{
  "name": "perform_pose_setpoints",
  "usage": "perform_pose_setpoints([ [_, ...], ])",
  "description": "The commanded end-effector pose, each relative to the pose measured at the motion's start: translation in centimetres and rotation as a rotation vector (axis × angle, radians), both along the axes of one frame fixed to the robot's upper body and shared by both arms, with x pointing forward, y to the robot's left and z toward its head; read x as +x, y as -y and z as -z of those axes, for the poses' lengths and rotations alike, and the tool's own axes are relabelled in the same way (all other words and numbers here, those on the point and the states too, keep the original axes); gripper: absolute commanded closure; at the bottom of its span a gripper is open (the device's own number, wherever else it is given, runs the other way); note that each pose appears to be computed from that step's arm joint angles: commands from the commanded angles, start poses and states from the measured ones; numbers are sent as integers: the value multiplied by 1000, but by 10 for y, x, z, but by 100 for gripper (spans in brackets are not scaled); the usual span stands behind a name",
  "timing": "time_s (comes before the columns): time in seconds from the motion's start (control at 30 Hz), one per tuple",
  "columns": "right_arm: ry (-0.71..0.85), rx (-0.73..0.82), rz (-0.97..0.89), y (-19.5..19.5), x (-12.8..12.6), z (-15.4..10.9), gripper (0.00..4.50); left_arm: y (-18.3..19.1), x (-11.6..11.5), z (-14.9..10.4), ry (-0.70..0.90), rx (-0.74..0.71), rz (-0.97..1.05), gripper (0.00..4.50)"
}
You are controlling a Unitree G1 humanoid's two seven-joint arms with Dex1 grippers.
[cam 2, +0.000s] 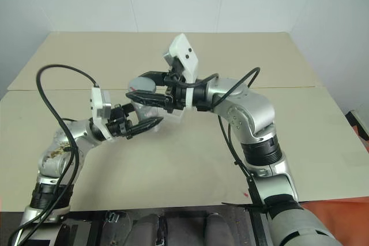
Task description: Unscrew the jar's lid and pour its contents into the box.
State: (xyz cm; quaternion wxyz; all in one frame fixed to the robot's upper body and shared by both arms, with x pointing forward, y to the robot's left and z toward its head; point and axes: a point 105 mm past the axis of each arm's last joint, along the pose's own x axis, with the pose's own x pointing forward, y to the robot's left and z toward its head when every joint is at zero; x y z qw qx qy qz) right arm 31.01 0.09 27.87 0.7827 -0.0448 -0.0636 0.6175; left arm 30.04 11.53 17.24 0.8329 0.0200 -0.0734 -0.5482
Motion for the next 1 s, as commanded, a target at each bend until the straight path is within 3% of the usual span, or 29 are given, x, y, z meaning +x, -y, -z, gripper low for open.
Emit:
perform_pose_setpoints([
  [0.03, 86, 42, -10, 7, -6, -24, 173, -1, -4, 0, 28, 29, 29, 164],
  [0.17, 99, 31, -16, 11, -6, -25, 173, -2, -4, 2, 31, 43, 44, 164],
  [0.33, 82, 13, 138, 31, 16, -17, 173, -12, 7, -10, 75, 44, -8, 164],
  [0.5, 2, -29, 465, 66, 52, 28, 173, -25, 18, -31, 143, 44, -87, 164],
  [0.73, -156, -77, 825, 109, 78, 89, 173, -32, 24, -48, 201, 35, -145, 164],
  [0.87, -206, -208, 1012, 130, 93, 129, 173, -33, 34, -55, 221, 1, -227, 164],
  [1.0, -232, -225, 1021, 132, 96, 146, 47, -32, 38, -60, 230, -36, -266, 164],
])
